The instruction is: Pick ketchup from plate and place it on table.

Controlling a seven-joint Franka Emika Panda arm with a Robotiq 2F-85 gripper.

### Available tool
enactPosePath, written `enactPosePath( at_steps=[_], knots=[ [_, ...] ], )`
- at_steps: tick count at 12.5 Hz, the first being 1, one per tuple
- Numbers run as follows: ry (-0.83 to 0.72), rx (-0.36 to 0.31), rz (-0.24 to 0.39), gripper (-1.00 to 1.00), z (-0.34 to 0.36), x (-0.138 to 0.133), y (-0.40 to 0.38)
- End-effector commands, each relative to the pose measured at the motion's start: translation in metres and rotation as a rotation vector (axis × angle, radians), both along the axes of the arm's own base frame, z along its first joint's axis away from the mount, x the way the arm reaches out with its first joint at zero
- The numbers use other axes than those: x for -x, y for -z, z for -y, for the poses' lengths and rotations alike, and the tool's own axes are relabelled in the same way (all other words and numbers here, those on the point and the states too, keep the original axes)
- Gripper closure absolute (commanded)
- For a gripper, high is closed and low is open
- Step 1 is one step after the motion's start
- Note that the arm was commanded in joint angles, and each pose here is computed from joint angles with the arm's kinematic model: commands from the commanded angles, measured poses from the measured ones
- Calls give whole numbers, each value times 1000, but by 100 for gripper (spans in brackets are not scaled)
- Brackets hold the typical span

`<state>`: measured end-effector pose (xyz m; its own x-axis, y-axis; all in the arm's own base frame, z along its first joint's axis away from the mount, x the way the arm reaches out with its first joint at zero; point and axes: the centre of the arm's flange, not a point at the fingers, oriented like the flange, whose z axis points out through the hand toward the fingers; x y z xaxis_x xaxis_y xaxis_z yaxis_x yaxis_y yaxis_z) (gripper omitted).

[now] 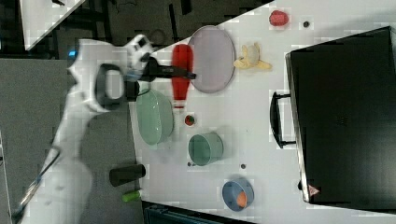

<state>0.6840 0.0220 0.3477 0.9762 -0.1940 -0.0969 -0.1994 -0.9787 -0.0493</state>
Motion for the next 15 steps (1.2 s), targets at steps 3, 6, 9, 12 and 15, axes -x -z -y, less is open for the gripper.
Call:
enactPosePath(
  at_steps=[3,6,9,12,15],
  knots=[
    [105,34,61,-27,78,53,-90],
    [129,44,8,-27,88,100,-80],
    [136,51,-12,-27,87,137,-53],
    [132,52,-4,-27,80,162,3],
    [121,47,-22,-27,71,176,58]
  ],
)
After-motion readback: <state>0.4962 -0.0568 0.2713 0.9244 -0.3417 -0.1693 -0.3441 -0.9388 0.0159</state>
